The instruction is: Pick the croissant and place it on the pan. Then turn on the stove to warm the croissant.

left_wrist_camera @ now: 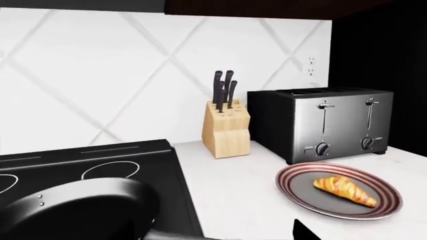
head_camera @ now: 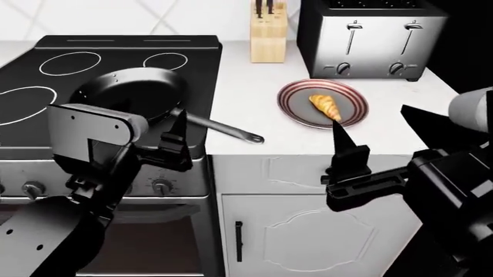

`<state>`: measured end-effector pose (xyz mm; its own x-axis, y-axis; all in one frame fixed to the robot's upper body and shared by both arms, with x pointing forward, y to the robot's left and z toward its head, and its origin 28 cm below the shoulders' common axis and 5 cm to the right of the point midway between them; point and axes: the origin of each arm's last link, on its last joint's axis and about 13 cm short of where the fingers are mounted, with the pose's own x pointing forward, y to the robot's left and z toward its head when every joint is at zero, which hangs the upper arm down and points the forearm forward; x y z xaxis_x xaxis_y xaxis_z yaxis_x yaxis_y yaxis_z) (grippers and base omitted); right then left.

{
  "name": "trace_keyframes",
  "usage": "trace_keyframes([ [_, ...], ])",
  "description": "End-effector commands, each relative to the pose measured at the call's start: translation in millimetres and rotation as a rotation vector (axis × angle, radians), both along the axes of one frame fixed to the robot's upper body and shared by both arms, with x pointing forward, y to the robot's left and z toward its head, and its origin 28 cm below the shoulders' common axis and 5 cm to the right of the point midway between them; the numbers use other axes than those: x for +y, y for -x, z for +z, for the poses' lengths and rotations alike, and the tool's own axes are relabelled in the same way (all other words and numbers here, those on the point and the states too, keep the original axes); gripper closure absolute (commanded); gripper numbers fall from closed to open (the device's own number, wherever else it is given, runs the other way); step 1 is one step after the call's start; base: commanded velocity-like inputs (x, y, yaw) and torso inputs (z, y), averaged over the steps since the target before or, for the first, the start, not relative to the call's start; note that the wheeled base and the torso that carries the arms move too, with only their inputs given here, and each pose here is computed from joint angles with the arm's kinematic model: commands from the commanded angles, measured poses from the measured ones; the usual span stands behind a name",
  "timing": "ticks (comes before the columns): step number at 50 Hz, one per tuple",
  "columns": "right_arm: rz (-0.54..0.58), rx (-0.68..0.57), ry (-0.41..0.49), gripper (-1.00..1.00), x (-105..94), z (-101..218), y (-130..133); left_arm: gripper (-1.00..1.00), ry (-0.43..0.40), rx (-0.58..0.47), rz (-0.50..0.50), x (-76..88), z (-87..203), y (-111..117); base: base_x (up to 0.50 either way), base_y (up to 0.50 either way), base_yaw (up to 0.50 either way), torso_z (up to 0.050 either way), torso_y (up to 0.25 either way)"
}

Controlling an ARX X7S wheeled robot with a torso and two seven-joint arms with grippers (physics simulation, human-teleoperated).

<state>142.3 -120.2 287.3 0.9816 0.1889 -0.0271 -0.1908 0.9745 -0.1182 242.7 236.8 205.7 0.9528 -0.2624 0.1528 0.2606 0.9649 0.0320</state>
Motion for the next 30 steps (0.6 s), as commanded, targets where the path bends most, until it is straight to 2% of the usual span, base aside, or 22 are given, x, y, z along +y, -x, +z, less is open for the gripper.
trace_keyframes([
  [1, 0.007, -0.001, 0.002, -1.0, 0.1, 2.2, -2.1, -1.0, 0.004, 0.004, -0.005, -0.2, -1.0, -1.0, 0.5, 0.0, 0.0, 0.0, 0.0],
  [17, -0.001, -0.011, -0.025, -1.0, -1.1, 3.0, -4.3, -1.0, 0.004, 0.001, -0.004, -1.9, -3.7, -4.2, 0.5, 0.0, 0.0, 0.0, 0.001],
  [30, -0.021, 0.011, -0.019, -1.0, -0.7, 0.7, 1.1, -1.0, 0.035, -0.02, -0.011, -3.3, 0.4, -4.5, 0.5, 0.0, 0.0, 0.0, 0.001],
])
